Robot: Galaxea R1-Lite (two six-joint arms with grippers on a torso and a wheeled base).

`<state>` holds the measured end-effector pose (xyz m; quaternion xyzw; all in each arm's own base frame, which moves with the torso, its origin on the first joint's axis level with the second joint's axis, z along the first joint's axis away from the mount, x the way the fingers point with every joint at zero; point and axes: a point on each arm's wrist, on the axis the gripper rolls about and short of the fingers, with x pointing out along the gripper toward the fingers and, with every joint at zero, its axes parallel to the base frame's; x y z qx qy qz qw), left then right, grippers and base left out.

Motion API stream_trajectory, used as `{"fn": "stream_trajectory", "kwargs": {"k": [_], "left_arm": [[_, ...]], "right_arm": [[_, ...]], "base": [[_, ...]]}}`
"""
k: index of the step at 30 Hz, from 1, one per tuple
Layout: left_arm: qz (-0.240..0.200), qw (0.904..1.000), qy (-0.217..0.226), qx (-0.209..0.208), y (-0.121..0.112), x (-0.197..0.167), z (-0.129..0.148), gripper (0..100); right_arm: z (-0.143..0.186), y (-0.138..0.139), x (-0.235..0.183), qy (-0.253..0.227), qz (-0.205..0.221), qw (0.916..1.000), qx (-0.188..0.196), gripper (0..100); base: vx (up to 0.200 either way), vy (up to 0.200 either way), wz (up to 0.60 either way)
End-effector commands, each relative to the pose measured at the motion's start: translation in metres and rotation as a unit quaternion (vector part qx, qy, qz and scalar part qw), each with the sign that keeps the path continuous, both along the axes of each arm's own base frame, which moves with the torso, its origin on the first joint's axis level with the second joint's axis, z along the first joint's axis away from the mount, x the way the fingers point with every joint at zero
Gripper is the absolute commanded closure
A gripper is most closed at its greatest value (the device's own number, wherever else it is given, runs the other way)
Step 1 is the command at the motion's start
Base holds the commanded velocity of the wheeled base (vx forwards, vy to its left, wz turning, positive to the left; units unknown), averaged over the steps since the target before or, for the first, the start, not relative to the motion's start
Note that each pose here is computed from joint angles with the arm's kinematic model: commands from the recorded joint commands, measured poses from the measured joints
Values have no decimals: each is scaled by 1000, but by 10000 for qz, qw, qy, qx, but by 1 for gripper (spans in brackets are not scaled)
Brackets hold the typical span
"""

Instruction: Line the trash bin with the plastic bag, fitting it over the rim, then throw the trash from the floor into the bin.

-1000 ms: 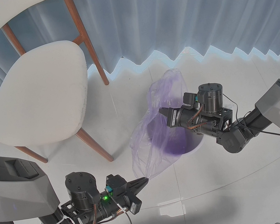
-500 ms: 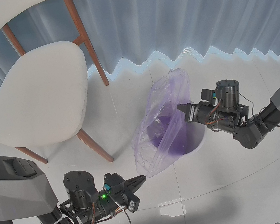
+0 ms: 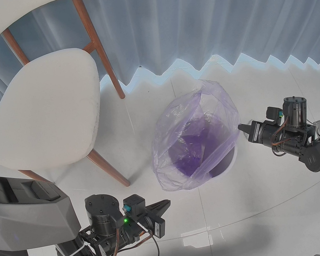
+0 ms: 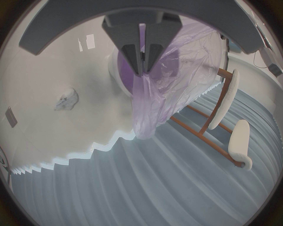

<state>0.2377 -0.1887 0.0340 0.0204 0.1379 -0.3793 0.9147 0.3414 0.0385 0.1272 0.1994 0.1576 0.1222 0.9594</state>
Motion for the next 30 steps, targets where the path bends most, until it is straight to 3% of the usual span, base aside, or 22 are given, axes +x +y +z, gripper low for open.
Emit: {"fn": "stream_trajectory", "kwargs": {"k": [1, 8, 14, 22, 23, 27, 30], "left_arm": [[-37, 9990, -170, -409, -14, 10, 13, 100], [-239, 9968, -438, -621, -29, 8, 28, 100], [-361, 9980, -229, -469, -43, 3, 8, 100], [-259, 9983, -197, -490, -39, 6, 8, 100], [-208, 9977, -264, -595, -29, 0, 24, 100], [-276, 9993, 53, -264, -15, -21, 13, 100], [-366, 9991, 196, -82, -17, -27, 3, 100]], "right_arm": [[0, -10, -16, -66, -122, 9999, 94, 100], [-17, -9, -25, 260, -83, 9996, 110, 100], [-19, -9, -23, 455, 97, 9973, 566, 100], [-31, -18, -18, 599, 4, 9968, 522, 100], [-42, -31, -12, 678, -145, 9969, 360, 100], [-56, -41, -5, 760, -211, 9968, 106, 100], [-63, -45, -1, 819, -255, 9963, 83, 100]], "base": [[0, 0, 0], [0, 0, 0], [0, 0, 0], [0, 0, 0], [0, 0, 0], [0, 0, 0], [0, 0, 0]]}}
